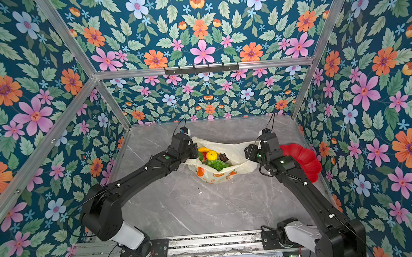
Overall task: Take fruits out of the plastic bag
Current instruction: Spread open the plastic bag at the center of the table.
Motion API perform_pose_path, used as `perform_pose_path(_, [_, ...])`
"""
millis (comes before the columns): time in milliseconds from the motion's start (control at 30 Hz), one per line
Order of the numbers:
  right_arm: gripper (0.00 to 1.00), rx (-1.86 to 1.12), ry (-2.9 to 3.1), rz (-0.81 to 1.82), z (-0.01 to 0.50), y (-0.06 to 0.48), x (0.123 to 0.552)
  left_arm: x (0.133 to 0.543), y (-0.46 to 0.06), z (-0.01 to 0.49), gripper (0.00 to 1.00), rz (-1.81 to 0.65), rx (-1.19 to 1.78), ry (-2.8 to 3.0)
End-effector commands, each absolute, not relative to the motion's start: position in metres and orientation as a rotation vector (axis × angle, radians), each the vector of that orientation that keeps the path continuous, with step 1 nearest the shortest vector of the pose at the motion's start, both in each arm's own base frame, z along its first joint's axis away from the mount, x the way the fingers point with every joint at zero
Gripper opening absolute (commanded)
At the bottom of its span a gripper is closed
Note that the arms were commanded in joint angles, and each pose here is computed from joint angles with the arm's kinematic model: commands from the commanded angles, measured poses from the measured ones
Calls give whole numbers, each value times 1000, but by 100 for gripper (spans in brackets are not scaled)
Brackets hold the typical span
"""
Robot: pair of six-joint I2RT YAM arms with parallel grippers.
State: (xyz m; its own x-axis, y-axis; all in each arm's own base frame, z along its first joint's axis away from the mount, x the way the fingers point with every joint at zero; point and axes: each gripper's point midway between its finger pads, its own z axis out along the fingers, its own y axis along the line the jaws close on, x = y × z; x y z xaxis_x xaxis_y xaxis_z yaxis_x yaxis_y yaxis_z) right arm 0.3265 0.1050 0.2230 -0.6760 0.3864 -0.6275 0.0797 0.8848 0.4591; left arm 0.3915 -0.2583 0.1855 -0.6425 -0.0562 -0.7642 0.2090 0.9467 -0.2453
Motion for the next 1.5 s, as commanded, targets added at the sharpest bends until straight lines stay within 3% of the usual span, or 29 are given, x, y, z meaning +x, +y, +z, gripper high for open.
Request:
perform_pose_path(0, [72, 330, 2372, 262, 211, 75, 304, 391, -250, 184, 0, -280, 112, 2244])
perform_pose_path(167, [89, 264, 2374, 30, 237, 54, 282, 389, -251, 185, 0, -237, 99, 2247])
perform_pose_path(367, [93, 6, 2348, -37, 275, 97, 274, 388, -257, 187, 0, -235, 105, 2245])
perform_pose_path(600, [94, -149, 2474, -3, 234, 159, 302, 382, -261, 192, 0, -253, 114, 2238])
perform_pose_path(933, [95, -185, 2618, -44, 166, 195, 335, 372, -263, 193, 0, -340, 113, 2219])
perform_pose_path(1333, [85, -174, 2666, -280, 113, 187, 356, 365, -264, 196, 0, -430, 116, 2190])
perform_pose_path(1467, [68, -123, 2646, -312, 111, 179, 366, 364, -259, 197, 0, -443, 106, 2184])
